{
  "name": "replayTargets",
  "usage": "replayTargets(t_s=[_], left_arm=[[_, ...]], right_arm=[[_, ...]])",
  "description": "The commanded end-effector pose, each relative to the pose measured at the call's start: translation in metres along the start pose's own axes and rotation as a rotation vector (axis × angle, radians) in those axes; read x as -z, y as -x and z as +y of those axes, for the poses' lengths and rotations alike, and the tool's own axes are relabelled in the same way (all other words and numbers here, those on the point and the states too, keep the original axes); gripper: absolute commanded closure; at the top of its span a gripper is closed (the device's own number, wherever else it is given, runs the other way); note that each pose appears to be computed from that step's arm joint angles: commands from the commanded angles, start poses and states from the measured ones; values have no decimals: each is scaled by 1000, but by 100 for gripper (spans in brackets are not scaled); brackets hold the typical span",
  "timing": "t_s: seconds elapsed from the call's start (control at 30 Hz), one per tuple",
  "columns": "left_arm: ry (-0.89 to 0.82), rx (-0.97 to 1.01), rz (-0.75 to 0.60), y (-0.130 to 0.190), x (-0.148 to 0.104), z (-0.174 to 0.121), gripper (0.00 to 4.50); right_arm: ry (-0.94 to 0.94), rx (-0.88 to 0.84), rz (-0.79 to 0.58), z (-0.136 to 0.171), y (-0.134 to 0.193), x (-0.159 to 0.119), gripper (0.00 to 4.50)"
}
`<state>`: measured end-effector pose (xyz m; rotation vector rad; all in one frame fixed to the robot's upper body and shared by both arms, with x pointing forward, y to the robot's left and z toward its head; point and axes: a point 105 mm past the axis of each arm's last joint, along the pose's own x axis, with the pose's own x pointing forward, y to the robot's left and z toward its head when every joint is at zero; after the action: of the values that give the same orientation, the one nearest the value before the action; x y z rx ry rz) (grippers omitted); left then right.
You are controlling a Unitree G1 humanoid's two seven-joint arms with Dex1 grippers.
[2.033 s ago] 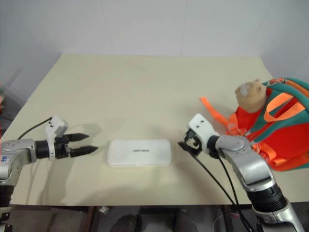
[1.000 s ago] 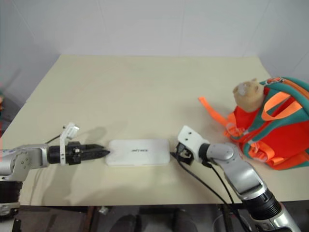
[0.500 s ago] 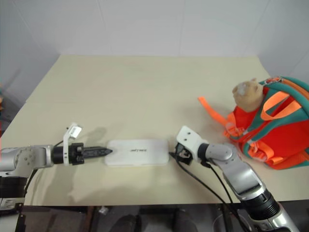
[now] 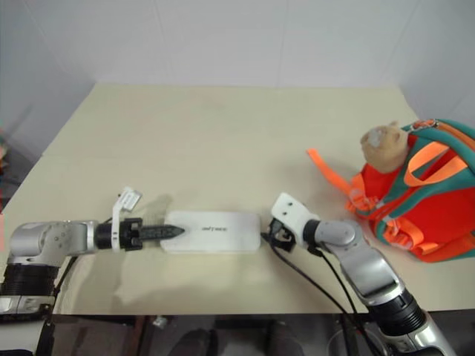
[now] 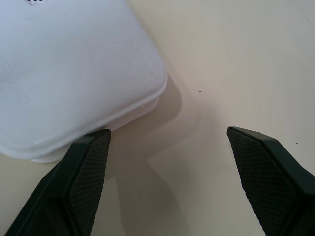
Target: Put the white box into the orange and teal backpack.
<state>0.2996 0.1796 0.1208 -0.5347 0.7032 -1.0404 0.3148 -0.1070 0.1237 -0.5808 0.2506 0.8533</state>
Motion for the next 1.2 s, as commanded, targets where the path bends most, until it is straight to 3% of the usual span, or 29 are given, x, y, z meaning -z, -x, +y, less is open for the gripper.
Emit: replayTargets(t_s=[0.03, 0.23, 0.33, 0.57, 0.63, 1.0, 1.2], left_arm=[[-7, 51, -25, -3, -7, -7, 2], [-9, 47, -82, 2, -19, -4, 2], [2, 47, -89, 1, -22, -2, 64], [33, 78, -49, -7, -20, -4, 283], [33, 82, -46, -8, -21, -5, 309], [22, 92, -27, -11, -23, -11, 317], [64, 45, -151, 9, -48, -7, 317]], right_arm=[[40, 22, -45, -3, 4, -13, 0], [36, 27, -42, -3, 6, -11, 0], [36, 27, -39, -4, 6, -10, 0], [46, 26, -43, -5, 6, -12, 0], [46, 27, -45, -5, 7, -12, 0], [41, 49, -51, -7, 16, -12, 0], [-8, 104, -46, -19, 41, -10, 0]])
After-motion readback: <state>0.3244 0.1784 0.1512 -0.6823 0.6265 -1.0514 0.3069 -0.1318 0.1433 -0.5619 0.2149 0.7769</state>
